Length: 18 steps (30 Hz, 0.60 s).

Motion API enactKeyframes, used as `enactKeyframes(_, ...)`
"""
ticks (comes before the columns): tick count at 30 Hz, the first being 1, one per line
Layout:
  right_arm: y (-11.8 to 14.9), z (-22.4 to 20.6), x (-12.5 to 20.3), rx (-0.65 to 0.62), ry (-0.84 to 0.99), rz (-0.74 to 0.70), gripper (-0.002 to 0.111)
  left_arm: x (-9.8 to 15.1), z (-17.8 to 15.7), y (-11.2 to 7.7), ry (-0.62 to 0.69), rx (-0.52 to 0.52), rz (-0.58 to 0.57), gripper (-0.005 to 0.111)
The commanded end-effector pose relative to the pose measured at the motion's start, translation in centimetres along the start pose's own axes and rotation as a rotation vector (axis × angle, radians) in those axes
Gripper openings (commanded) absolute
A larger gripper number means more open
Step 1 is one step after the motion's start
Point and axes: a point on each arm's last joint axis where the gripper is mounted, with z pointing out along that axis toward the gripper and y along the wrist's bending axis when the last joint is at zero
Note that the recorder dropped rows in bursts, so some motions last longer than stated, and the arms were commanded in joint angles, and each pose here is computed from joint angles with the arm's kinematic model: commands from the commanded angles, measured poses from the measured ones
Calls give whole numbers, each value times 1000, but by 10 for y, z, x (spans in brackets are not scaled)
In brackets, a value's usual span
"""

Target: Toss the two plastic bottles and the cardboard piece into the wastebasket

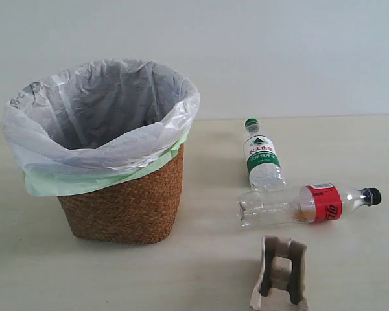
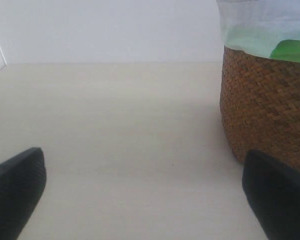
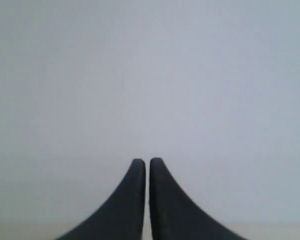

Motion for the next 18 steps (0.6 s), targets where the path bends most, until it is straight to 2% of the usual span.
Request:
enactKeyframes(1, 2, -4, -25, -22, -272, 43, 0, -2, -1, 0, -15, 7, -9, 108)
enactKeyframes(5, 3, -9, -39, -59, -440, 141, 0, -2, -1, 0, -15, 7, -9, 108)
enactKeyframes(8, 3, -10, -46, -86, -473, 234, 0, -2, -1, 0, -15, 7, -9, 108)
enactKeyframes(11, 3, -6, -62, -94, -412, 313, 0, -2, -1, 0, -15, 7, -9, 108)
enactKeyframes(15, 5, -2, -91, -75, -302, 230, 0, -2, -1, 0, -15, 7, -9, 108)
enactKeyframes(18, 4, 9, -109, -25, -155, 221, 0, -2, -1, 0, -15, 7, -9, 108)
